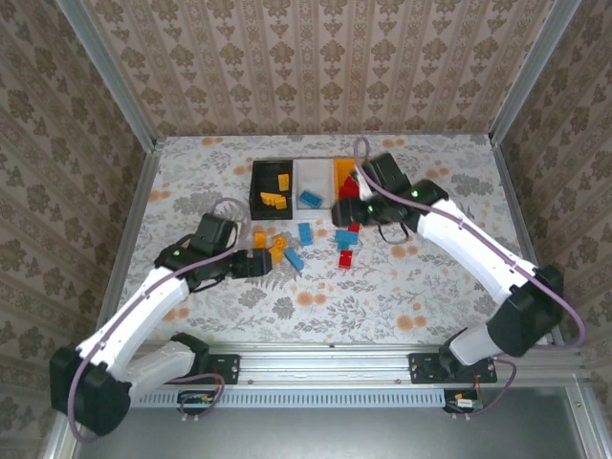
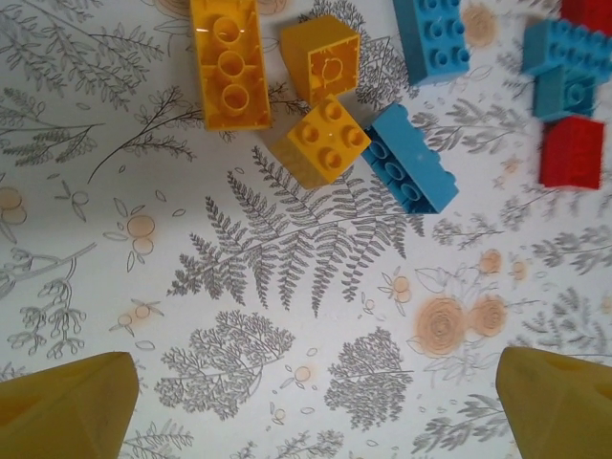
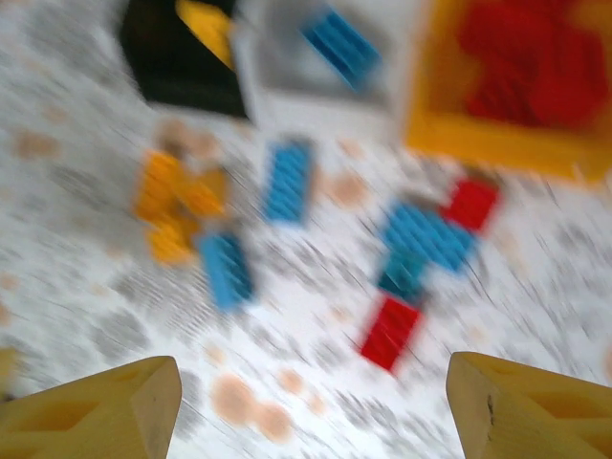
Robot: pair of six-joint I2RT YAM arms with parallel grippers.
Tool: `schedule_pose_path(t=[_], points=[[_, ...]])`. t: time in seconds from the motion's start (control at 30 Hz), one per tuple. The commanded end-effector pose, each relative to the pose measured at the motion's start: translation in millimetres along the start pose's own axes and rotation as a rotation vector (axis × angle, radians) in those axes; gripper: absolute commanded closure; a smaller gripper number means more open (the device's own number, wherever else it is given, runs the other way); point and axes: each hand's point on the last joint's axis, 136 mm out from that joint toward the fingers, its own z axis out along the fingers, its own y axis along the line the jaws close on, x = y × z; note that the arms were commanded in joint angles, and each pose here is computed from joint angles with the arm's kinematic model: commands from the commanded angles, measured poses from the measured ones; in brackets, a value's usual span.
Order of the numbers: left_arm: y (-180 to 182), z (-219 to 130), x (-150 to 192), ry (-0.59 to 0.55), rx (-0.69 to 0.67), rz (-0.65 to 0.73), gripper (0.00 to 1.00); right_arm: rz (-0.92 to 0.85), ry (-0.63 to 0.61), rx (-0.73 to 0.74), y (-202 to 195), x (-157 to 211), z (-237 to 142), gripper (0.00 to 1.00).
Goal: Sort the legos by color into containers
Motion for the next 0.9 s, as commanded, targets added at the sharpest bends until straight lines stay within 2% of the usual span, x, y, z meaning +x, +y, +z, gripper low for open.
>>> schedule_pose_path(t=[0.0, 0.1, 0.23, 0.43, 0.87], points=[[-2, 7, -23, -0.025, -0.045, 0.065, 0.06, -0.006, 0.094, 0.099, -36, 52, 8, 0.25], [-13, 27, -35, 0.0, -0.027, 0.094, 0.12, 0.023, 0.118, 0.099, -45, 75, 12, 0.24], [-21, 51, -46, 0.041, -0.017, 0.182, 0.21, 0.031, 0.127, 0.092, -46, 82, 13, 0.24], [-20, 72, -45, 0.089, -0.01, 0.292, 0.22, 0.024, 0.106, 0.096, -46, 76, 11, 0.24], [-15, 105, -40, 0.155, -0.004, 0.355, 0.28, 0.059, 0.125, 0.09, -46, 81, 17, 0.23]])
